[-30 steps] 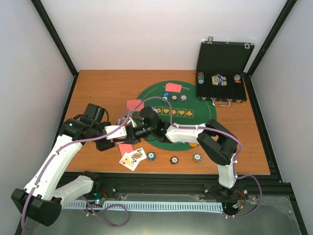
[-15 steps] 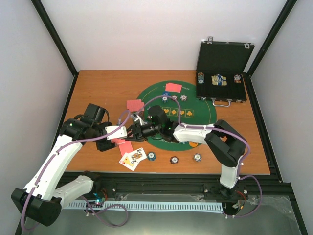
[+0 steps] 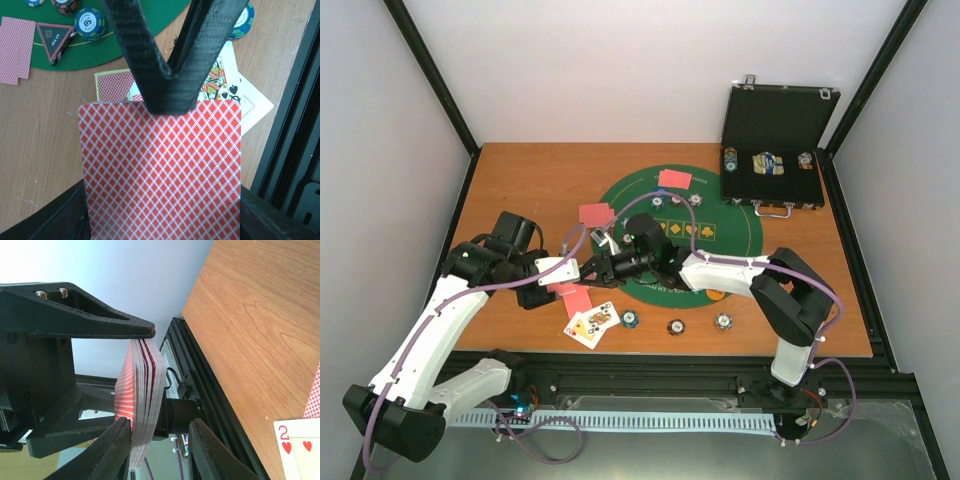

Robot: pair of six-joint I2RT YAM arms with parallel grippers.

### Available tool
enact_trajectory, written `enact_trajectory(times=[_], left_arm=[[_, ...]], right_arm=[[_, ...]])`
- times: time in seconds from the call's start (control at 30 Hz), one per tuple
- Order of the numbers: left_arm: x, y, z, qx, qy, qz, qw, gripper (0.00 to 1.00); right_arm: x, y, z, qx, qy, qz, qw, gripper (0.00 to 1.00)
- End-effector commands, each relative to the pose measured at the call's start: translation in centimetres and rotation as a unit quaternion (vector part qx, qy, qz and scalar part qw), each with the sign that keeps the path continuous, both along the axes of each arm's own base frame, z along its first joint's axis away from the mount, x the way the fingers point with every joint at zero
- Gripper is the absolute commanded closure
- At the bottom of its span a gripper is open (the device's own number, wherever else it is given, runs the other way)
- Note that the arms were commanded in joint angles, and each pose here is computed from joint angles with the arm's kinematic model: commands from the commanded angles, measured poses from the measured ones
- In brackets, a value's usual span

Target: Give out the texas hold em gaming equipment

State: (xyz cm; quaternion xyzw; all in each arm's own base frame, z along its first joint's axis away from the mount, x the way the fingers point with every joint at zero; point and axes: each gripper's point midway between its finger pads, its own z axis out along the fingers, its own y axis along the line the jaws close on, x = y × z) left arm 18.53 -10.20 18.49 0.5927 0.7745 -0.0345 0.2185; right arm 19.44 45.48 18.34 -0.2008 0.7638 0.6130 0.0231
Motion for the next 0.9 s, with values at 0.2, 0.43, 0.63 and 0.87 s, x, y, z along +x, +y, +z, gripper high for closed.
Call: enact_trajectory(times=[0.2, 0.43, 0.63, 0.87], left_arm=[[0.6, -0.3, 2.0, -0.011, -0.039, -0.009, 0.999, 0.72], [0.5, -0.1, 1.4, -0.006, -0.034, -0.009, 0.999, 0.72], [0.4, -0.1, 1.5, -0.005, -0.036, -0.009, 0.999, 0.72], [0.4, -0.1, 1.4, -0.007, -0.034, -0.010, 0.999, 0.72]], right_arm=[[0.3, -1.8, -2.7, -0.056, 0.021, -0.022, 0.998, 0.56], [-0.4, -1.6, -0.7, -0.045, 0.001, -0.020, 0.999, 0.37], [-1.0, -3.5, -1.3, -0.062, -0.002, -0.023, 0.998, 0.36], [-1.2, -2.9, 2.0, -0.014, -0.013, -0.021, 1.000, 0.30]])
